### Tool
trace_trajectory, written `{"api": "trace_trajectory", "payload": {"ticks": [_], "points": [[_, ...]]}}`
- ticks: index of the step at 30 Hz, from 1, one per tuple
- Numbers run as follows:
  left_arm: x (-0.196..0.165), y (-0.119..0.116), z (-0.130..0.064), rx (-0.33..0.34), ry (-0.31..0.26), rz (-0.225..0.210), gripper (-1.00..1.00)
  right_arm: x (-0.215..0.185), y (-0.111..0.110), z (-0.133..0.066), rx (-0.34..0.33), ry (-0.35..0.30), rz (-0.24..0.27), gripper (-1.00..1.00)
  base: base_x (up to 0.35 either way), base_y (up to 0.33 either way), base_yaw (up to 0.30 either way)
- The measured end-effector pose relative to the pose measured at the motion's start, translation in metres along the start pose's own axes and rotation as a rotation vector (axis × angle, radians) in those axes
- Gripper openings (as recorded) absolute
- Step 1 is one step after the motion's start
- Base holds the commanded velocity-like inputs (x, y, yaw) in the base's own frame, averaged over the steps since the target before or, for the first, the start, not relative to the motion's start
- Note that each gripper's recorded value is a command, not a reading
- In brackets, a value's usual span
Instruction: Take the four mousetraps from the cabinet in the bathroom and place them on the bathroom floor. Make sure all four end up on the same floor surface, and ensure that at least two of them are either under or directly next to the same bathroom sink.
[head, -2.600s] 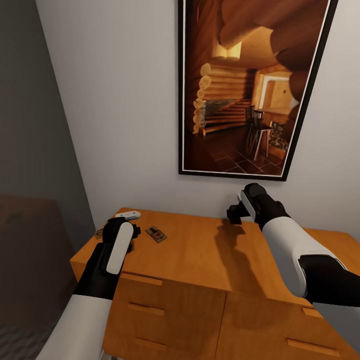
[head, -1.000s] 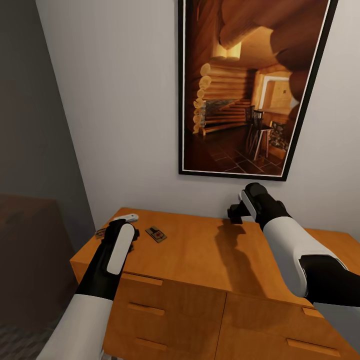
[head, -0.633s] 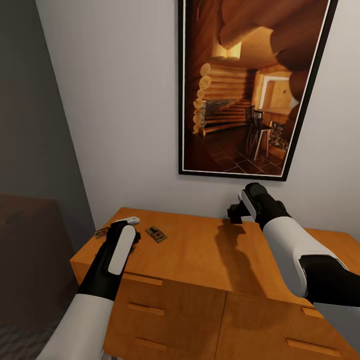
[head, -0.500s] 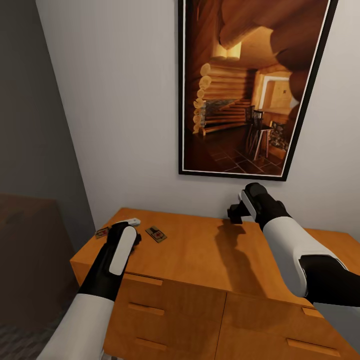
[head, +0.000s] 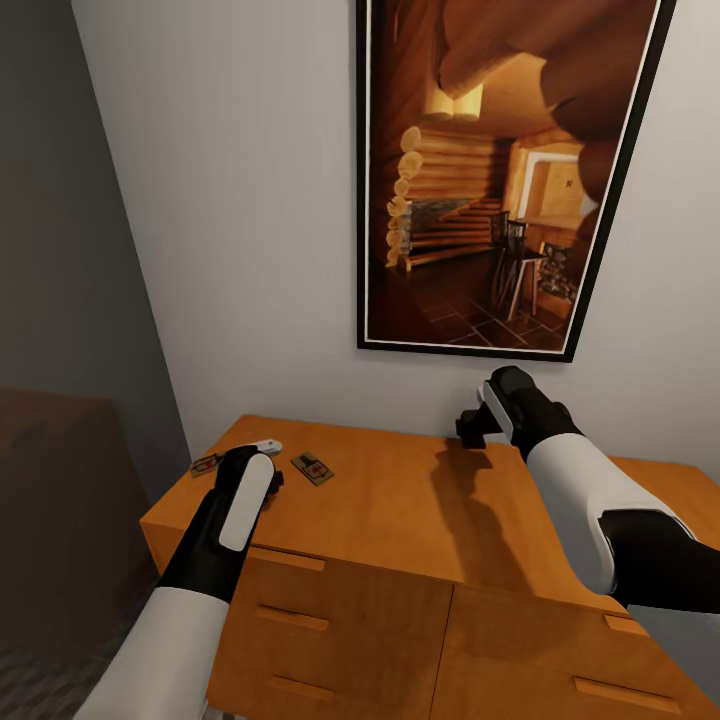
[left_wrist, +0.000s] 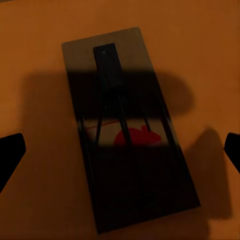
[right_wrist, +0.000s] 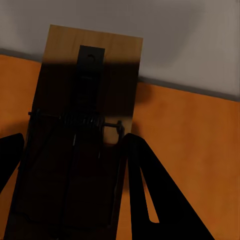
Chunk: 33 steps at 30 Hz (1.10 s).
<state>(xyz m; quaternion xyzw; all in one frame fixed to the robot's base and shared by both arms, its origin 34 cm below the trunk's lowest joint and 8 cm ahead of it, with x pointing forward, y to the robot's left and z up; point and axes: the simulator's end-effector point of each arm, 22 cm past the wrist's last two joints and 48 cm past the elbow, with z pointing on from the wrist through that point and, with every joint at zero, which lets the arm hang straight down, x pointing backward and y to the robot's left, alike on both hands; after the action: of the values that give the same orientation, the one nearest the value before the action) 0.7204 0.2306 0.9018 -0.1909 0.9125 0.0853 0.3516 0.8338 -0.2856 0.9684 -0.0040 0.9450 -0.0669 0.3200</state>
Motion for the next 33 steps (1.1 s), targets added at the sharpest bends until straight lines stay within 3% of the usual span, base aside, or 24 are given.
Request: {"api": "trace_trajectory", "payload": {"ticks": [33], "points": [[0.0042,0.0006,0.0039,-0.01,0.009,0.001,1.0,0.0006,-0.0009,0.0001,-0.001,0.001,0.003,-1.0,0.0,0.0,0.0]]}}
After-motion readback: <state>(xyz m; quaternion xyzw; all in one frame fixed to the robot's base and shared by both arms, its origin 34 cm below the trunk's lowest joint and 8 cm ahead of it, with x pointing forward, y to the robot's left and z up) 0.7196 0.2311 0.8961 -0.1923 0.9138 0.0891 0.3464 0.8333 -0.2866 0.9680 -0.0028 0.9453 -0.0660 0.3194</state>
